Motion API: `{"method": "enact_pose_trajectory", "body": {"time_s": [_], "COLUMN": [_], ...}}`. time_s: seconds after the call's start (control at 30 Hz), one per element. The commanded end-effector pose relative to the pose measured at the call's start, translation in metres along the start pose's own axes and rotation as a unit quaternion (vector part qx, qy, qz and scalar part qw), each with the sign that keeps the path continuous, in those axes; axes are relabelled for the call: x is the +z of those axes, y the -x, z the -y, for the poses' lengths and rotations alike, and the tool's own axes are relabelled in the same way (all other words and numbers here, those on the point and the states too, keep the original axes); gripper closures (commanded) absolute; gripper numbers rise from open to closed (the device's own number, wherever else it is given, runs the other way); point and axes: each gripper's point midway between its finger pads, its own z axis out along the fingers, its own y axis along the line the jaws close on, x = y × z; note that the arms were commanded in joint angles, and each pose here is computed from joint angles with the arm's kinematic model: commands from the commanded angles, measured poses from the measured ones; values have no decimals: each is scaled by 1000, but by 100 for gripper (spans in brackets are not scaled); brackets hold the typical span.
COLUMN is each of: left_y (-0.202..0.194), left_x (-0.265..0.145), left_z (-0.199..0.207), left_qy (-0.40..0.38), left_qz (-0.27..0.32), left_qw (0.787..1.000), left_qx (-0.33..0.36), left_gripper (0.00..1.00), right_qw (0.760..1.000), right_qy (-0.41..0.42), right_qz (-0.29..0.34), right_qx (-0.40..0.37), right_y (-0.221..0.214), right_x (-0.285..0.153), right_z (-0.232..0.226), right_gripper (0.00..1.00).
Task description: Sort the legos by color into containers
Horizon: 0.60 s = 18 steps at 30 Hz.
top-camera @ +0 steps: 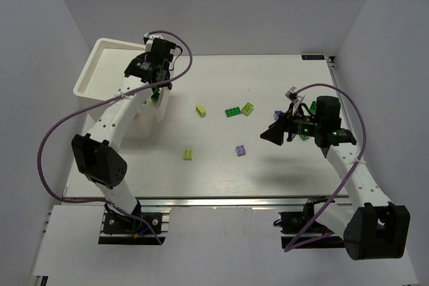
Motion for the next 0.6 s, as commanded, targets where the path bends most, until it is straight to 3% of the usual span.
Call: {"method": "enact_pose_trajectory", "body": {"time_s": [0.0, 0.17, 0.27, 0.3, 0.33, 0.37, 0.4, 0.43, 0.47, 0.5, 0.57], "left_y": [18, 35, 41, 49, 33, 39, 27, 22, -9, -14, -52], "left_x": [-13, -38, -58, -80, -82, -109, -108, -129, -122, -135, -139], "left_z": [0, 10, 15, 27, 40, 52, 69, 71, 82, 93, 100], "left_qy": [-34, -105, -153, -212, -245, -319, -352, -395, -422, -470, -505], "left_qz": [29, 59, 76, 98, 85, 110, 98, 108, 78, 84, 57], "left_qw": [998, 991, 982, 969, 963, 939, 929, 911, 902, 878, 861], "left_qx": [-32, -61, -75, -81, -66, -70, -57, -56, -45, -42, -35], "left_gripper": [40, 32, 37, 43, 62, 70, 78, 81, 83, 83, 71], "right_qw": [1000, 998, 998, 998, 998, 998, 997, 997, 996, 995, 993], "right_qy": [22, 45, 45, 33, 23, -6, -22, -40, -57, -81, -111], "right_qz": [4, 1, 1, 0, 2, 3, 5, 6, 8, 4, 0], "right_qx": [-19, -42, -51, -54, -60, -66, -72, -67, -65, -62, -44], "right_y": [1, -2, -3, -3, -2, 0, 2, 2, 3, 3, 5], "right_x": [0, -1, -1, -2, -2, -4, -4, -4, -5, -6, -6], "right_z": [-4, -9, -9, -5, -2, 7, 13, 19, 26, 34, 46], "right_gripper": [24, 20, 21, 21, 23, 26, 28, 31, 36, 38, 40]}}
